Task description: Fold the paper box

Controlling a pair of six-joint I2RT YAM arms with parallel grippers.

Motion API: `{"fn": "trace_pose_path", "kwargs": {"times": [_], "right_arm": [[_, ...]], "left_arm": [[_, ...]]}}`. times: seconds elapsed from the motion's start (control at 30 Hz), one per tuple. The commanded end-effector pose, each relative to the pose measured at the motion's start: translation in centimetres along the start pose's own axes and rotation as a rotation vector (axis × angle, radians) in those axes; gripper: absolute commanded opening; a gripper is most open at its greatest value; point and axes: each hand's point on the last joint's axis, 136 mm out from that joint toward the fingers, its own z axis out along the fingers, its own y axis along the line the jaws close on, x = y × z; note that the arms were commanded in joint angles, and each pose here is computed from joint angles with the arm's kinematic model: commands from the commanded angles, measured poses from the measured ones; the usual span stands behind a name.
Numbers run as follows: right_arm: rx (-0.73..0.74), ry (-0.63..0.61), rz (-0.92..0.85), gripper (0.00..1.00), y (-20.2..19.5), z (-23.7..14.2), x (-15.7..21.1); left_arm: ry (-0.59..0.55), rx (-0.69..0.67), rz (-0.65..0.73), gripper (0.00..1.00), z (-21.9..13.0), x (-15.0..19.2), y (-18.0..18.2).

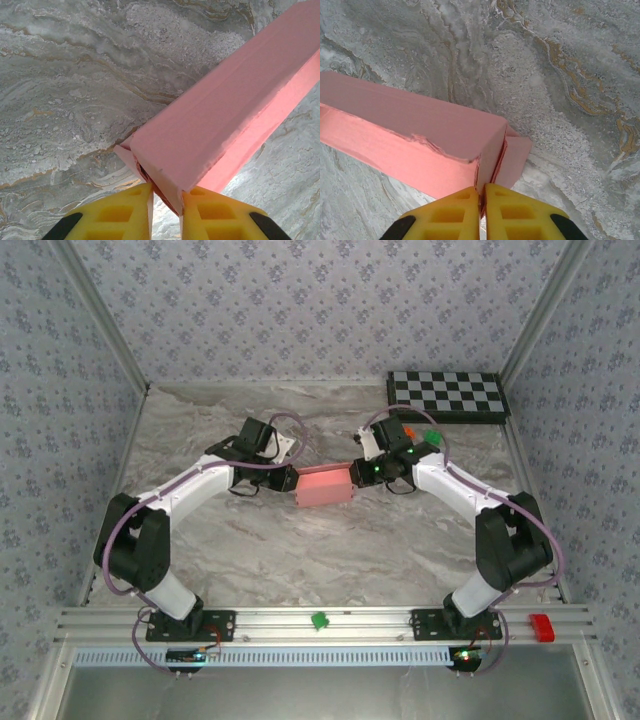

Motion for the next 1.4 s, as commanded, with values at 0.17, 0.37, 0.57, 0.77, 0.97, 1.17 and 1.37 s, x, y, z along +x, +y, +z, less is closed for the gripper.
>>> {"fn": "trace_pose_path", "kwargs": {"times": [0.17, 0.37, 0.57, 0.77, 0.97, 1.17, 1.37], "right_arm": [[-0.005, 0.053, 0.019, 0.09, -0.3, 1.1, 2.1], [-0.005, 0.05, 0.019, 0.1, -0.2, 0.8, 2.3], [0.007, -0.028, -0.002, 0.28, 0.3, -1.4, 0.4], [-0.013, -0.091, -0.01, 0.43, 0.9, -3.0, -1.6], [-0.029, -0.124, 0.014, 0.49, 1.1, -3.0, -3.7], [-0.033, -0.164, 0.04, 0.52, 1.2, -3.0, -6.6], [-0.017, -0.121, 0.065, 0.52, 0.6, -1.6, -6.5]], "left_arm": [[0.014, -0.011, 0.02, 0.2, 0.1, -0.1, -0.1], [0.013, -0.011, 0.024, 0.2, 0.1, -0.2, -0.2], [0.011, -0.013, 0.028, 0.2, 0.1, -0.3, -0.2], [0.009, -0.013, 0.027, 0.2, 0.0, -0.4, -0.2], [0.009, -0.012, 0.03, 0.2, 0.1, -0.5, -0.3], [0.009, -0.01, 0.031, 0.2, 0.2, -0.5, -0.3], [0.01, -0.01, 0.029, 0.2, 0.2, -0.5, -0.3]]}}
